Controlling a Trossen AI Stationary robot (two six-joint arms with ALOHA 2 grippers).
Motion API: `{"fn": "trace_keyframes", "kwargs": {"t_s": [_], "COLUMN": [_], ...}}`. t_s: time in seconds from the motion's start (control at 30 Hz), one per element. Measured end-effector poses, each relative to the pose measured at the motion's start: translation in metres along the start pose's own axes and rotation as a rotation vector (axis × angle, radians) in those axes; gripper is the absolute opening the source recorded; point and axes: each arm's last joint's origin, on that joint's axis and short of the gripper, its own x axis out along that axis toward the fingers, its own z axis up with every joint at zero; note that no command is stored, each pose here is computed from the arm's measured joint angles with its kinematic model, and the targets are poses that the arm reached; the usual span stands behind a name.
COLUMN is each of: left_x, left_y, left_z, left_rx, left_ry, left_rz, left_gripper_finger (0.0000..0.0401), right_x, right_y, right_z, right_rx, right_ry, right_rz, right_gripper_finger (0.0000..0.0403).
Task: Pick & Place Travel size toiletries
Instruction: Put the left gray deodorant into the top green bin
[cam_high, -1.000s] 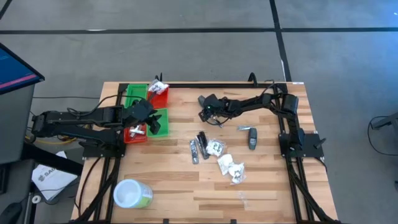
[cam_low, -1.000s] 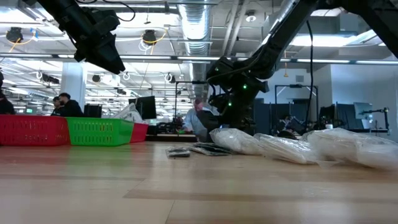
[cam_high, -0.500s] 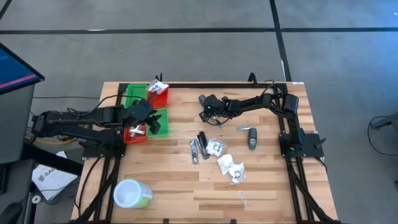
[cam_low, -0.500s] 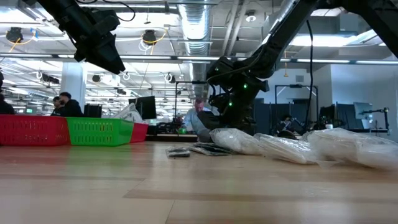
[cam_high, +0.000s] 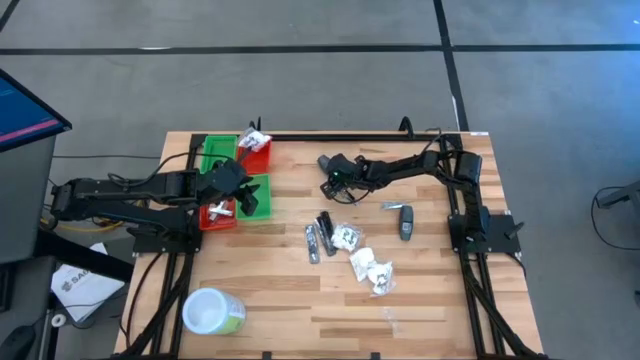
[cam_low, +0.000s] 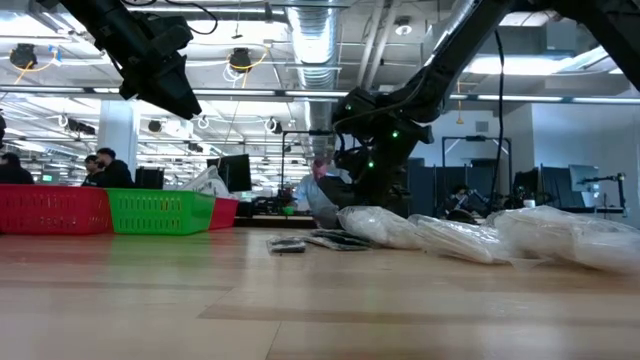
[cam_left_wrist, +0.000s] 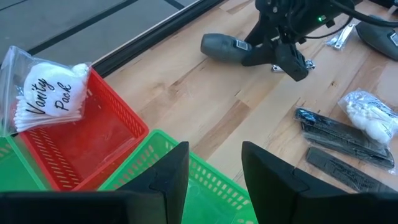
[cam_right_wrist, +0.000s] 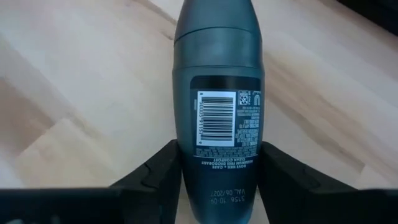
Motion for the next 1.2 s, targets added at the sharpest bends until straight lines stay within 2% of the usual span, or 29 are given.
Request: {"fn": "trace_keyframes", "kwargs": {"t_s": [0.23,0.5,0.77,0.9,1.2], "left_x": [0.000,0.000,-0.004,-0.008,-0.009], "left_y": [0.000,-0.003,-0.014,-0.018,-0.027], "left_z": [0.001,0.006,0.026,0.034,0.046], "left_rx": [-0.003,0.002,0.039,0.047,0.049], "left_ry": [-0.006,-0.058,-0.222,-0.306,-0.401], "left_rz": [-0.003,-0.030,-0.224,-0.298,-0.452], "left_gripper_finger": [0.0140,0.0140,0.0140,0.0140,0.0140], "right_x": [-0.027,-0.076,-0.127,-0.148,-0.168], "right_y": [0.008,0.020,0.037,0.046,0.062], "right_z": [0.016,0.034,0.047,0.050,0.049], "right_rx": [-0.062,-0.147,-0.219,-0.257,-0.304], "right_ry": [-0.072,-0.194,-0.360,-0.443,-0.538], "right_rz": [0.043,0.115,0.221,0.309,0.373], "right_gripper_finger": [0.0159,0.0159,0.0159,0.0159,0.0159]}}
